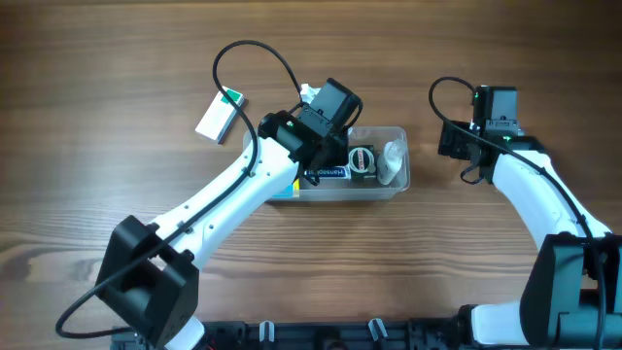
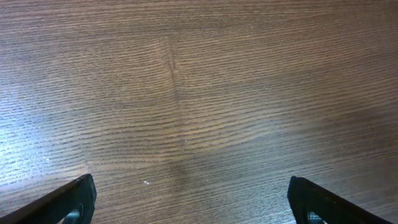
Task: Pack container
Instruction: 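Lift the Hansaplast box and carry it into the container, then lower the Hansaplast box between VapoDrops box and tin, release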
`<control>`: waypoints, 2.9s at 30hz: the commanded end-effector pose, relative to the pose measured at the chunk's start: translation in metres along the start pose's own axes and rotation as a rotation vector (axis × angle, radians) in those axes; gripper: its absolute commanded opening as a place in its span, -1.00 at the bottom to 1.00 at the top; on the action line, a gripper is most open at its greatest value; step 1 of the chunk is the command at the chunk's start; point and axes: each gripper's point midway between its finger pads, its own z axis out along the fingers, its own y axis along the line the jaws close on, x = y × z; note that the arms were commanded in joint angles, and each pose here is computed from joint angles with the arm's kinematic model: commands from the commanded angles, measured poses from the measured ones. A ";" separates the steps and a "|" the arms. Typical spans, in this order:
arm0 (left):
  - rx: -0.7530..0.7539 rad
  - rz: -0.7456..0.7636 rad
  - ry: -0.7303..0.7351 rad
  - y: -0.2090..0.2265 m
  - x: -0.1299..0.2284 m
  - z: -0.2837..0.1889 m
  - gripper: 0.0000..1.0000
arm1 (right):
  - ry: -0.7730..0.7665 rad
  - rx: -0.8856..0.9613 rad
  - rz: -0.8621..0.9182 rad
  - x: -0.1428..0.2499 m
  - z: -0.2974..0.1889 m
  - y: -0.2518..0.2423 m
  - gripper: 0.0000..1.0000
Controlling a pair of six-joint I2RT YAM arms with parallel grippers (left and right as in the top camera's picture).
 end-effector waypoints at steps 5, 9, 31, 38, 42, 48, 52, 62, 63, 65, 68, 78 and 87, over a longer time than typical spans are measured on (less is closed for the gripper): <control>-0.119 -0.026 -0.034 0.021 -0.005 -0.002 -0.09 | 0.006 0.017 -0.009 0.003 0.003 -0.002 1.00; -0.116 -0.075 -0.030 0.020 -0.003 -0.002 -0.08 | 0.006 0.017 -0.009 0.003 0.003 -0.002 0.99; -0.151 -0.144 0.030 0.030 0.021 0.015 0.38 | 0.006 0.017 -0.009 0.003 0.003 -0.002 1.00; -0.142 -0.113 0.037 0.028 0.021 0.015 0.66 | 0.006 0.017 -0.009 0.003 0.003 -0.002 1.00; -0.130 -0.109 0.037 0.026 0.021 0.016 0.41 | 0.006 0.017 -0.009 0.003 0.003 -0.002 0.99; -0.125 -0.110 0.041 0.025 0.021 0.016 -0.41 | 0.006 0.017 -0.009 0.003 0.003 -0.002 1.00; -0.112 -0.113 0.027 0.022 0.018 0.017 -0.80 | 0.006 0.017 -0.009 0.003 0.003 -0.002 0.99; -0.165 -0.104 0.075 0.029 0.029 0.047 -0.81 | 0.006 0.017 -0.009 0.003 0.003 -0.002 0.99; -0.173 -0.104 0.073 0.031 0.028 0.051 -0.82 | 0.006 0.017 -0.009 0.003 0.003 -0.002 1.00; -0.178 -0.108 0.074 0.033 0.028 0.056 -0.82 | 0.006 0.017 -0.009 0.003 0.003 -0.002 1.00; -0.175 -0.108 0.071 0.032 0.027 0.057 -0.85 | 0.006 0.017 -0.009 0.003 0.003 -0.002 0.99; -0.193 -0.104 0.092 0.034 0.033 0.074 -0.88 | 0.006 0.017 -0.009 0.003 0.003 -0.002 1.00; -0.218 -0.099 0.121 0.040 0.041 0.081 -0.88 | 0.006 0.017 -0.009 0.003 0.003 -0.002 1.00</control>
